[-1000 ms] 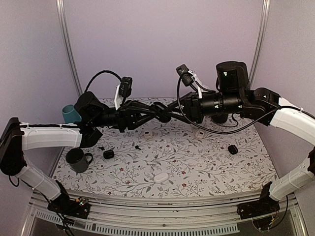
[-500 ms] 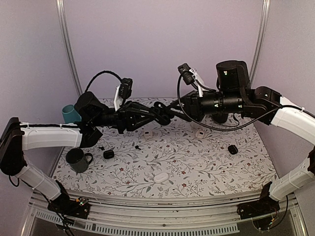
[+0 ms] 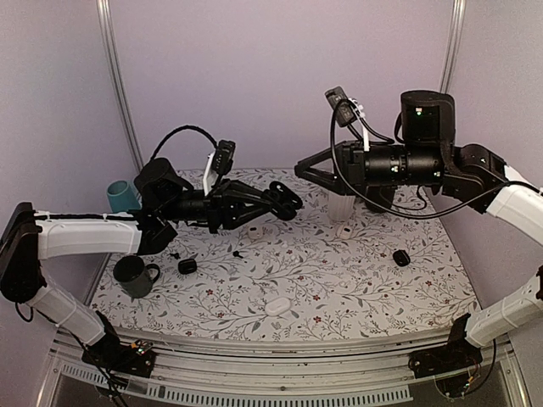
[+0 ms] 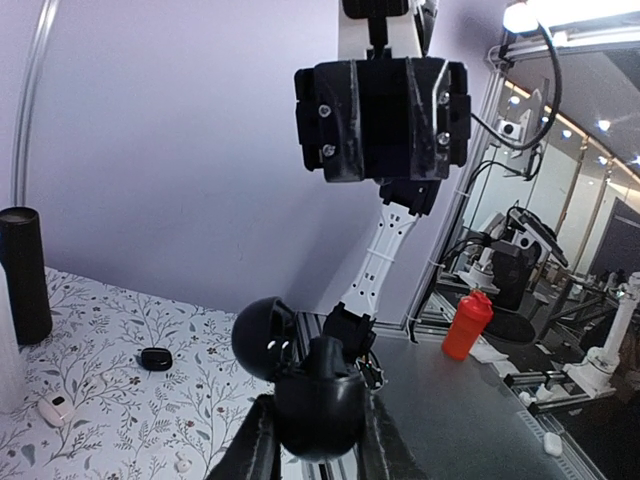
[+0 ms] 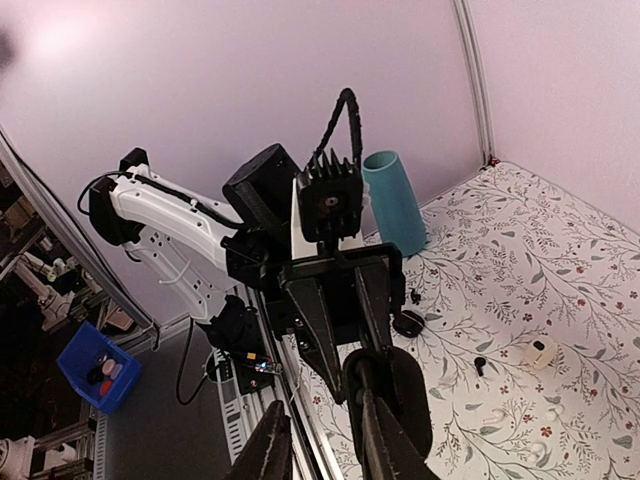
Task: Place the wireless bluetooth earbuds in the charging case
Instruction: Open the charging case with the earbuds, then adjust the left earbud in the left side groove of the charging case.
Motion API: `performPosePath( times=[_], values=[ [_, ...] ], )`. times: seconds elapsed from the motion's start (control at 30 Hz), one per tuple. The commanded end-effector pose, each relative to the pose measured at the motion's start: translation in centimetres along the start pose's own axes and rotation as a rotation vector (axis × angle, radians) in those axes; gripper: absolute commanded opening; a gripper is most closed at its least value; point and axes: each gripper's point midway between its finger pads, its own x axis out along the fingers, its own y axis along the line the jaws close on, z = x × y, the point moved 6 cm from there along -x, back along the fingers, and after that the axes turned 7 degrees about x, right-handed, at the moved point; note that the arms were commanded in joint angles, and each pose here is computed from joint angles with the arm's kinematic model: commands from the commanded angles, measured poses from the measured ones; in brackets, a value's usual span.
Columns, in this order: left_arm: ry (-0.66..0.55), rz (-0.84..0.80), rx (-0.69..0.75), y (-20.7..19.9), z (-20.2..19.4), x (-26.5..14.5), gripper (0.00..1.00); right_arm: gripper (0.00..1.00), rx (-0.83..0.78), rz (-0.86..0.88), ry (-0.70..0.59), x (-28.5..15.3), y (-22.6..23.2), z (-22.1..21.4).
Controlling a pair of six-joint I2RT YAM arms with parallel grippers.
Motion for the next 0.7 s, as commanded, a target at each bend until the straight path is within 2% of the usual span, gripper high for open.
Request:
performPosePath(
  times=[0.0,0.23,0.33,0.4,0.67],
  values=[
    [0.0,0.007,0.024,0.1,0.7,0.1,0.0,0.23,0.028,0.083,0.063,1.6,0.6,-0.3],
    [0.008,0.001,0.028,-0.1,0.8,0.1,0.0,0.2,0.054,0.05,0.14,3.7,-0.7,-1.7],
    [0.007,-0.003,0.032,-0.2,0.9,0.2,0.0,0.2,0.058,0.025,0.144,4.0,-1.1,-1.8],
    [0.007,-0.007,0.032,-0.2,1.0,0.2,0.0,0.15,0.061,0.01,0.146,4.1,-1.3,-1.9],
    [0.007,-0.013,0.036,-0.3,1.1,0.4,0.0,0.1,0.066,-0.008,0.157,4.3,-1.6,-2.1]
  ],
)
